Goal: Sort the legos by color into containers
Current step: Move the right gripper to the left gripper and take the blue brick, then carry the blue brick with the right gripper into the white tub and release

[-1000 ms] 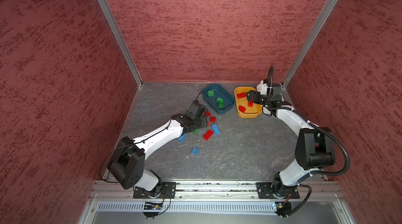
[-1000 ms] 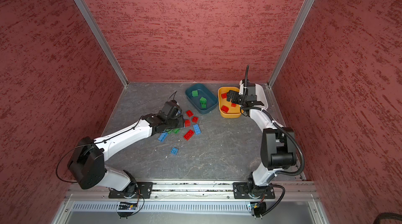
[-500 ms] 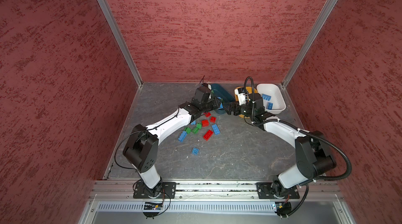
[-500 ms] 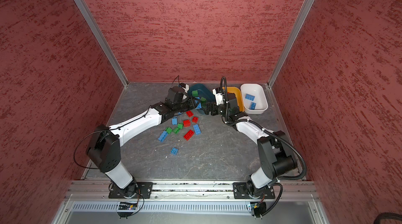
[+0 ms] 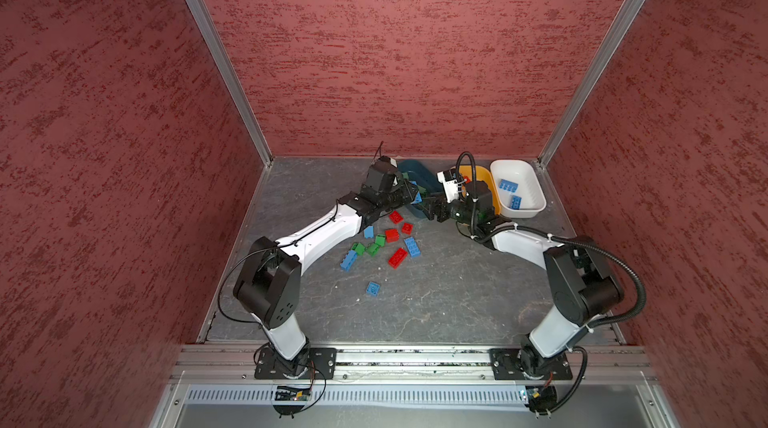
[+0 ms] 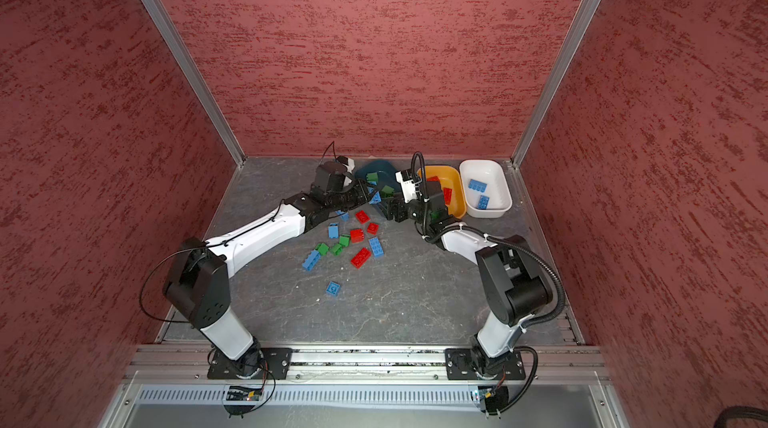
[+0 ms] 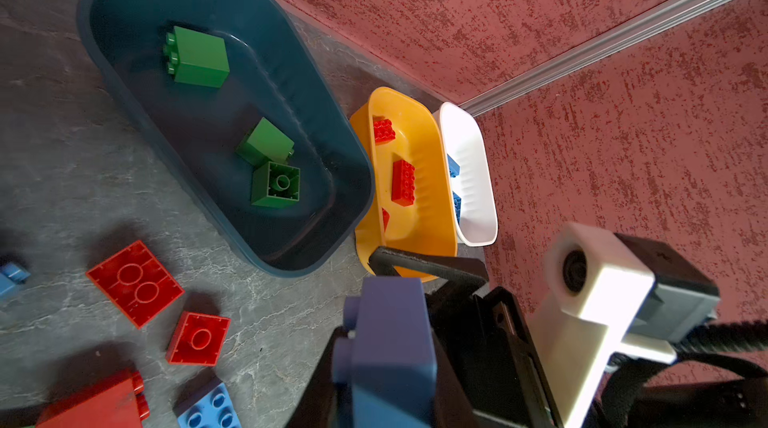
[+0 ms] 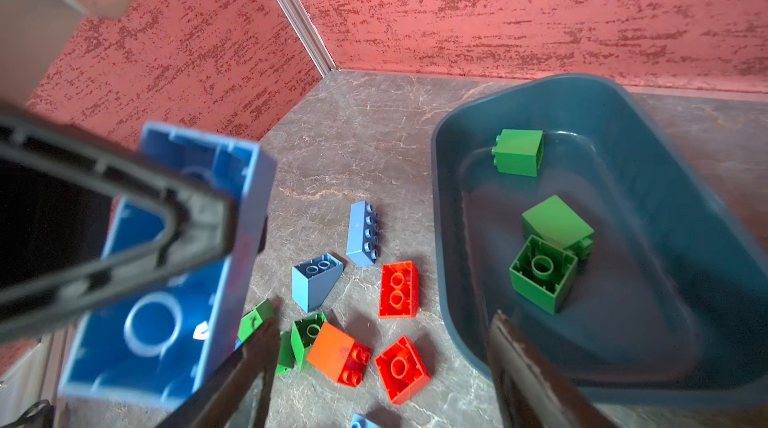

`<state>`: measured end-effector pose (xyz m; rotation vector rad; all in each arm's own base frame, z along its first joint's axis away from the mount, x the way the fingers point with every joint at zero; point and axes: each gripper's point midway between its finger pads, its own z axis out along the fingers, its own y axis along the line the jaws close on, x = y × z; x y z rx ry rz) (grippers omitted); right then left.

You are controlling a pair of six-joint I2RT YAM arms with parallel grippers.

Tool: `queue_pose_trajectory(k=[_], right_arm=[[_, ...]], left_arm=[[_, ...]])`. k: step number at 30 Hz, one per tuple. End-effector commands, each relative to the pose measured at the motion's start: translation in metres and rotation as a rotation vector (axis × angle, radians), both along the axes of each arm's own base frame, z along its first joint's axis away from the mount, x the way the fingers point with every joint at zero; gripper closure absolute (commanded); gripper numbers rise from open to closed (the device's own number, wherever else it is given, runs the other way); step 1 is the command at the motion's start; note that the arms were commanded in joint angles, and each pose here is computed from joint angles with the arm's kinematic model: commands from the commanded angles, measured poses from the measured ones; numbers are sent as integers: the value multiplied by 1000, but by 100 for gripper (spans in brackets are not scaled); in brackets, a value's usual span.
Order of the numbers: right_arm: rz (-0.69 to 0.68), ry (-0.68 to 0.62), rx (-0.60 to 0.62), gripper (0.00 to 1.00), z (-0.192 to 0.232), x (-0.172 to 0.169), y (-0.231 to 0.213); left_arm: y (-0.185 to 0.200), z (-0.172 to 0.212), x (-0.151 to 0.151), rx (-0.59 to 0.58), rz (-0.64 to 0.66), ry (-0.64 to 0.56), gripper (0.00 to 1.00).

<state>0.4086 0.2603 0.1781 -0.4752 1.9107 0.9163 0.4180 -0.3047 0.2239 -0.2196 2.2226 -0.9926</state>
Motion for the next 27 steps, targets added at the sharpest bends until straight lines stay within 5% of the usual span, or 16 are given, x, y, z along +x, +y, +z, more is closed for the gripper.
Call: queue_pose_trajectory(k=[1,6,14,24,27], right_arm=[[138,-120,27,20,29,-34,21],[215,-128,56,20,35,-49,39],[117,-185,207,29,67,-10,52],[53,-189,164,77,62,1,47],[2,-168,143,83,55,-2,35]], left_arm=[[10,3,7,2,42,-30,100],[8,3,6,-6,28,-25,100],[2,0,1,-16,10,-8,100],[0,-5,1,-31,4,11,100],[1,-4,0,-24,-4,2,86]])
